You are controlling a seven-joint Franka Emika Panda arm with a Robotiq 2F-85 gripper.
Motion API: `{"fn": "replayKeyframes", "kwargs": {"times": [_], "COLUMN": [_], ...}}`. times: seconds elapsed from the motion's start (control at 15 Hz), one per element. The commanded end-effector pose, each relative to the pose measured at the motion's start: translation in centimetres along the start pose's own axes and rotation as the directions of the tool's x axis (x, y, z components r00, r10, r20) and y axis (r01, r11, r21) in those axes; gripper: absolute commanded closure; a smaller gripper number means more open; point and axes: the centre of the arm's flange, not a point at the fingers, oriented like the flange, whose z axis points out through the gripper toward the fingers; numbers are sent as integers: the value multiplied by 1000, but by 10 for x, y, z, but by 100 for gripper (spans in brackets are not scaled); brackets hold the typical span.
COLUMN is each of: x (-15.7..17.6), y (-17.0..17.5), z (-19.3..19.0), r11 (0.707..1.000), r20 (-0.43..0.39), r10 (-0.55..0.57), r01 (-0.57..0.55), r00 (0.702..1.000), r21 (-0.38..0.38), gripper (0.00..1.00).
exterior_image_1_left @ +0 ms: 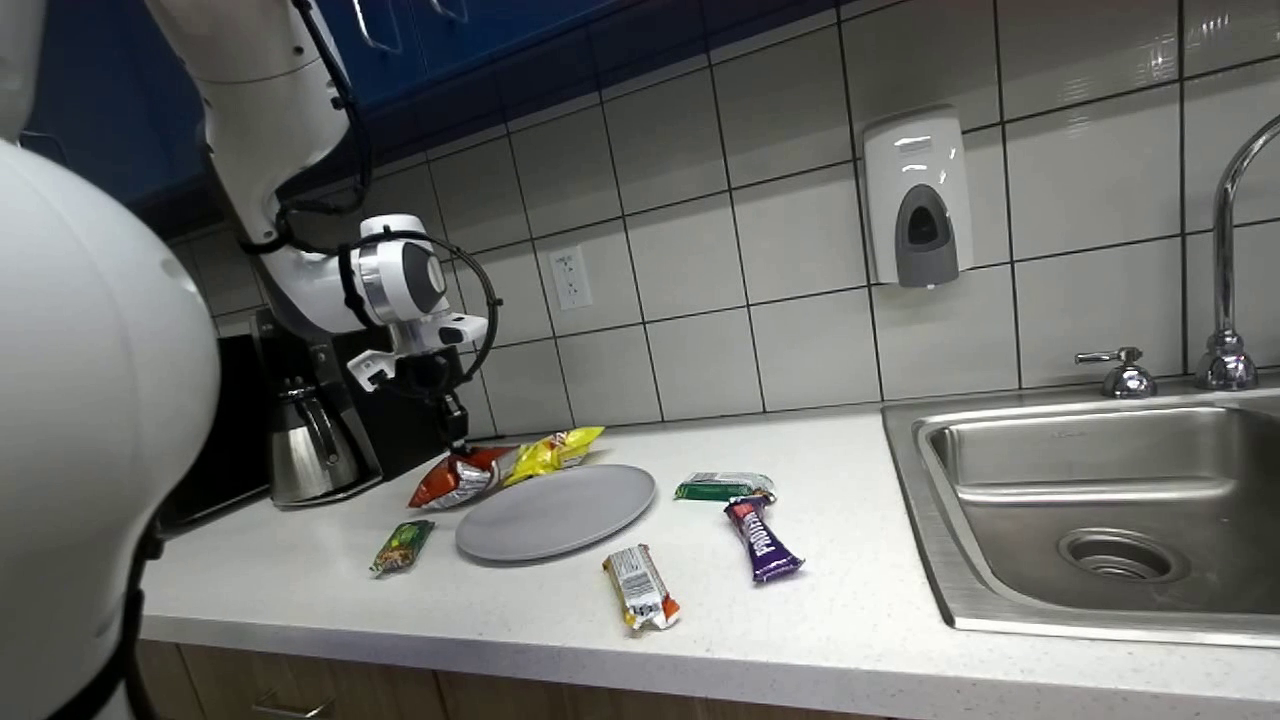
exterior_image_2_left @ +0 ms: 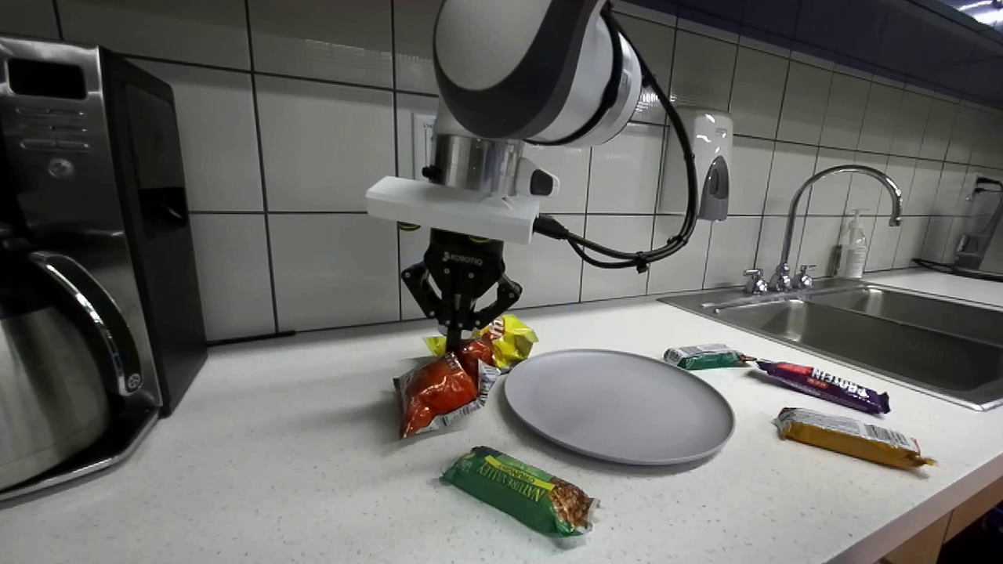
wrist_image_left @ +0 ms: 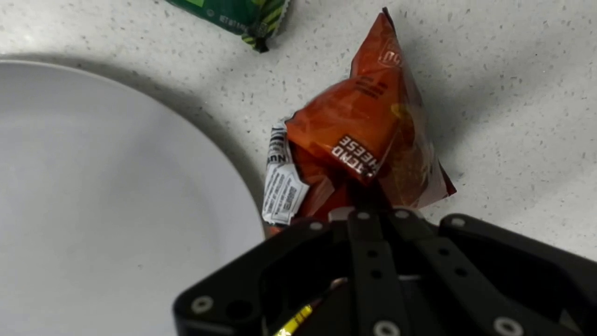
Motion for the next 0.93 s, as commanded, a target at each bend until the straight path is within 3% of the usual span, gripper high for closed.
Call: {"fn": "replayKeyframes", "kwargs": {"times": [0.0,0.13,0.2,0.33,0.87], "x": [11,13,13,10,-22], "y": [-14,-15,-15,-14,-3], "z": [4,6,5,-1,-57], "r11": [1000,1000,999,999,981], "r20": [19,22,30,42,51], "r10": [-23,-27,-32,-54,-188], "r01": [23,27,32,54,185], "r00": [1000,999,999,998,981], "r21": [0,1,-1,6,54], "gripper": [100,100,74,66,6]}}
